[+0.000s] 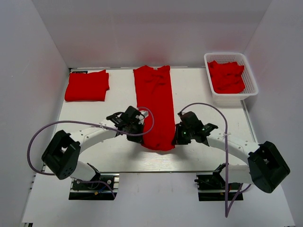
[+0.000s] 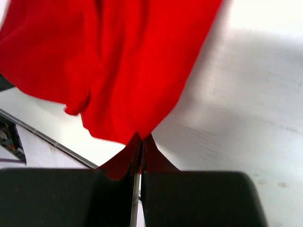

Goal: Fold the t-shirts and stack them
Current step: Grab the bottom of the folded rectangular tshirt with both arms, then fold the folded rectangular tshirt in 1/3 of the way

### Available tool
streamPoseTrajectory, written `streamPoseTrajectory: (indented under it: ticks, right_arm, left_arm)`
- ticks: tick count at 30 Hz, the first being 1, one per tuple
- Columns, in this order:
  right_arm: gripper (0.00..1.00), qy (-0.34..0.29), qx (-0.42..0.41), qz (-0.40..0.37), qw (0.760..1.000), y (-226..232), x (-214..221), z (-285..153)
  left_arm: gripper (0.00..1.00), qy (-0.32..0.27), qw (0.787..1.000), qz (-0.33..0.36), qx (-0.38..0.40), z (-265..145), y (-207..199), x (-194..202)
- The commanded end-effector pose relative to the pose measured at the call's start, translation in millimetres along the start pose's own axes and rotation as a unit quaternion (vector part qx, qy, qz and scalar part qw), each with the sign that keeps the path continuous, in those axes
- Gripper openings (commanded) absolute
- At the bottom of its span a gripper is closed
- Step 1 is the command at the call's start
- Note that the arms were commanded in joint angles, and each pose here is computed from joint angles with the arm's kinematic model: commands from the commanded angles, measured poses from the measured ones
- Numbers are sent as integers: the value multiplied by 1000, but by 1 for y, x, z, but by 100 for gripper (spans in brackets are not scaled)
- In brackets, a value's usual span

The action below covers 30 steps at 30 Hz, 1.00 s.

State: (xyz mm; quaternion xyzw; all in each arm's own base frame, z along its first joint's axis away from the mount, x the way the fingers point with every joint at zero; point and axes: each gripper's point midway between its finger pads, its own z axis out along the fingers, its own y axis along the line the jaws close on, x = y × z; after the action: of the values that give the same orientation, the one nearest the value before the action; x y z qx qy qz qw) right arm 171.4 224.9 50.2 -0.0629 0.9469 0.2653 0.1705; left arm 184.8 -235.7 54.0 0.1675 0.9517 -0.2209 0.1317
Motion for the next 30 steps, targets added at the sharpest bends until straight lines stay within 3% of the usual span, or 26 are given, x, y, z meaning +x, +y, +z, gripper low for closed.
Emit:
streamPoseTrajectory:
  ticks: [1,9,11,15,30]
  right_arm:
    - [0,-29,16,-17,999,8,-30,-6]
    - [0,-96,82,-30,992,-2,-117,1]
    - [0,-98,92,-28,991,-9,-131,6]
    - [0,-120,81,-29,989,-2,-176,7]
    - [0,-137,35,-64,988,-3,-264,27]
  left_arm:
    - [0,-37,999,6,12,-12,-11,-30]
    - [0,-79,997,-19,-14,-10,-1,-109]
    - [0,-90,994,-49,-39,-12,17,-123]
    - [0,-155,985,-63,-30,-25,27,-167]
    - [0,-216,975,-37,-42,-33,61,-253]
